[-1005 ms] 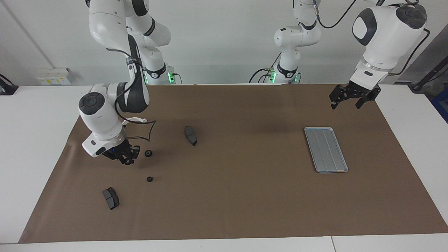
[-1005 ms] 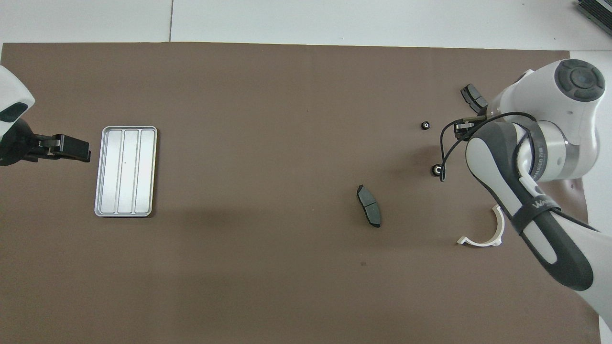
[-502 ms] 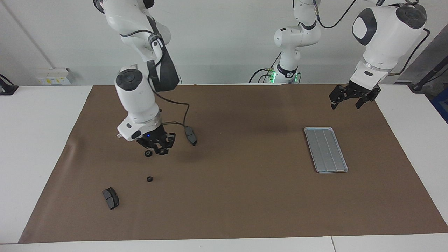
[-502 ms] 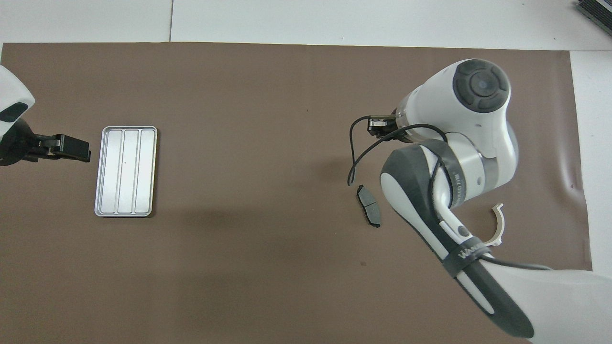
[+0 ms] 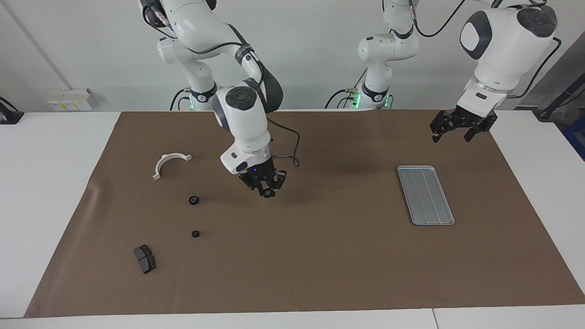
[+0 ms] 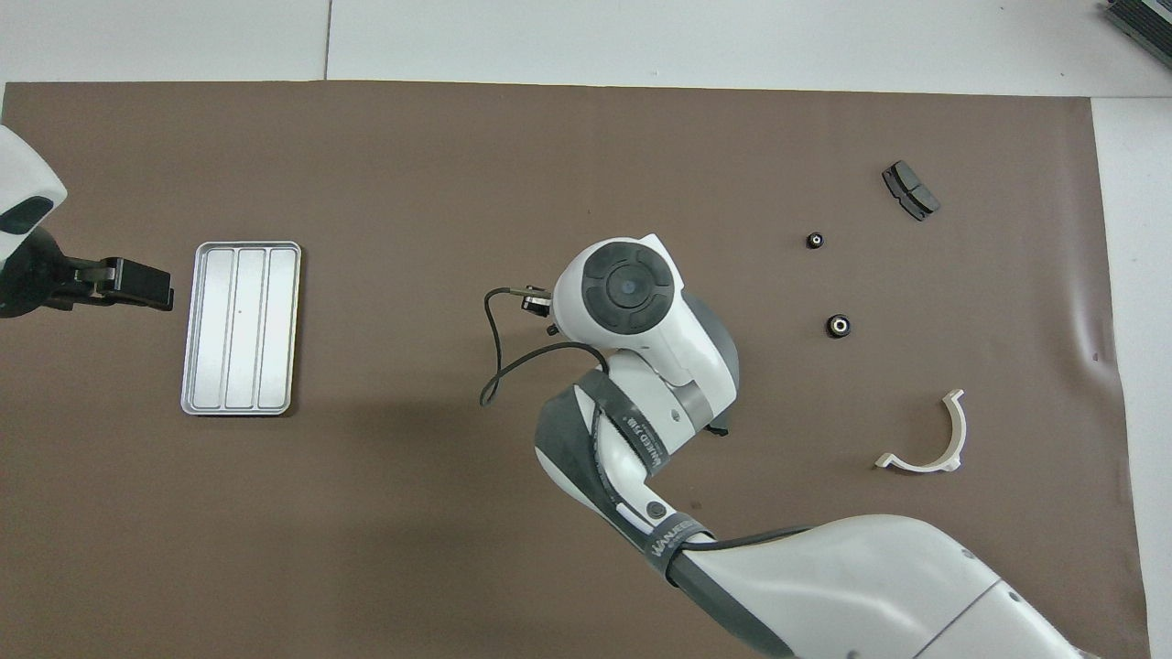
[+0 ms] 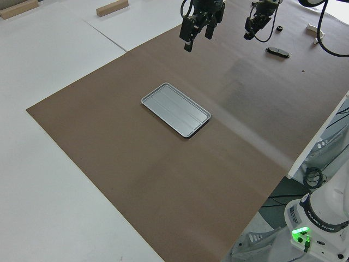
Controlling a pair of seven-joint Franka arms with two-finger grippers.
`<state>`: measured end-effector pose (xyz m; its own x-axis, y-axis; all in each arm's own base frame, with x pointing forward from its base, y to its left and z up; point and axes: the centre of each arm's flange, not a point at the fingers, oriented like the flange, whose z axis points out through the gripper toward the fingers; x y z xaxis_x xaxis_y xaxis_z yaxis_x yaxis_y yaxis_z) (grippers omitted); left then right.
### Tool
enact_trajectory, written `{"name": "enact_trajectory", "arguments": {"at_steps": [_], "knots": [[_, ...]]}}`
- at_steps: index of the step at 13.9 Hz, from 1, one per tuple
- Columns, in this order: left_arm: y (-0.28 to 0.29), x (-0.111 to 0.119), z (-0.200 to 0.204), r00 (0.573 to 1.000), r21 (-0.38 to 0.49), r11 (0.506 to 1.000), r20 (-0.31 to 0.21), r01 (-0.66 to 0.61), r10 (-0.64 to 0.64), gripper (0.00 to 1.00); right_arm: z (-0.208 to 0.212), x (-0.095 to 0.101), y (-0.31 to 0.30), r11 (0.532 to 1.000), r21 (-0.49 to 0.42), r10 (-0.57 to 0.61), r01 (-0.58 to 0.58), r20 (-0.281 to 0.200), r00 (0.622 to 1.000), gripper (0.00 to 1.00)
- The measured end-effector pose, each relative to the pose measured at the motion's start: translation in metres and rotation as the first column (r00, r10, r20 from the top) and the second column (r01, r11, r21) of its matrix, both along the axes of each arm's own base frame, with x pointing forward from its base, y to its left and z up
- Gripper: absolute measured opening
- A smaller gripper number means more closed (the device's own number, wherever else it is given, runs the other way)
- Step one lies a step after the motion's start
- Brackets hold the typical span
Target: Pick bearing gear from pile to tray
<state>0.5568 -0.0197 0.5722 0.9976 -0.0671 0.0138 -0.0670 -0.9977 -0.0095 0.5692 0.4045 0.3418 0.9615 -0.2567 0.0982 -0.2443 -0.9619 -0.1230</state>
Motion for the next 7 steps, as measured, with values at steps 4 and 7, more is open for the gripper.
{"name": "enact_trajectory", "arguments": {"at_steps": [4,7], "knots": [[-0.001,0.0,0.0,1.0,0.0,1.0,0.0,0.003,-0.003,1.0,-0.034,-0.006,0.027,1.0,-0.006,-0.014,0.014,0.016,1.0,0.35],[-0.003,-0.001,0.001,1.0,0.0,1.0,0.002,0.008,-0.008,1.0,-0.035,-0.006,0.029,1.0,-0.005,-0.013,0.013,0.017,1.0,0.35]]}}
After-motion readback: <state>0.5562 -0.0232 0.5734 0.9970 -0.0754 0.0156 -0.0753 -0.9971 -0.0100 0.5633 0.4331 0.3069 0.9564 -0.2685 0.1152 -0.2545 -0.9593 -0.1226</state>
